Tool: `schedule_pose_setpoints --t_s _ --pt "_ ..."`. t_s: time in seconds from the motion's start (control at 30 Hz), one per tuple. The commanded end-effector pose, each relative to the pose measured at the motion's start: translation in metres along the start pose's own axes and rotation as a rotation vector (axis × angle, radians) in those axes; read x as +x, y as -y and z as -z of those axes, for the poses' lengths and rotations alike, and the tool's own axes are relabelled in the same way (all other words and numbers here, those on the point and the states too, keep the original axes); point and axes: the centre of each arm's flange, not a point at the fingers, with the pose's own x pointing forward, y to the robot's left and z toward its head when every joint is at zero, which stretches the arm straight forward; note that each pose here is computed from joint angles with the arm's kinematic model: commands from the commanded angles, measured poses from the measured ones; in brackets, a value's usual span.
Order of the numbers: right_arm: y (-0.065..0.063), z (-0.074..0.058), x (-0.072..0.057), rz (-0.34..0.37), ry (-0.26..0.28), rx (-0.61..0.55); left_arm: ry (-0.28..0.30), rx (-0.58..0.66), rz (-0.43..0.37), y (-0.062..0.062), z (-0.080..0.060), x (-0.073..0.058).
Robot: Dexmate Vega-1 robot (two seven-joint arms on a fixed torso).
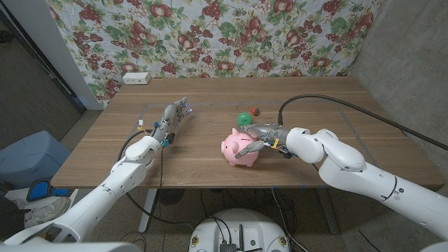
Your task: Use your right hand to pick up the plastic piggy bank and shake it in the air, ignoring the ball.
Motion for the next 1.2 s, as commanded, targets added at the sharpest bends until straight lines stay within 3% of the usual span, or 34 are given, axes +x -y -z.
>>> schedule_pose_setpoints --t_s 0.03,0.13,0.17,0.2,0.77,1.2 --pt "0.002 0.000 0.009 -0.047 0.015 -0.004 -0.006 -0.004 -0.009 0.000 0.001 -0.001" --pt "0.003 0.002 0.012 -0.077 0.005 0.009 -0.005 -0.004 -0.014 -0.001 0.001 -0.002" --pt "0.000 0.003 0.014 -0.040 -0.022 -0.070 -0.005 -0.004 -0.014 -0.001 0.001 -0.003" --pt "0.000 0.002 0.014 -0.046 -0.028 -0.063 -0.005 -0.005 -0.015 -0.001 0.001 -0.003" --pt "-0.003 0.004 0.015 -0.091 -0.011 -0.032 -0.006 0.002 -0.006 0.001 -0.002 -0.003" --pt "-0.013 0.004 0.012 -0.060 0.013 0.025 -0.004 0.007 -0.006 0.003 -0.004 -0.005"
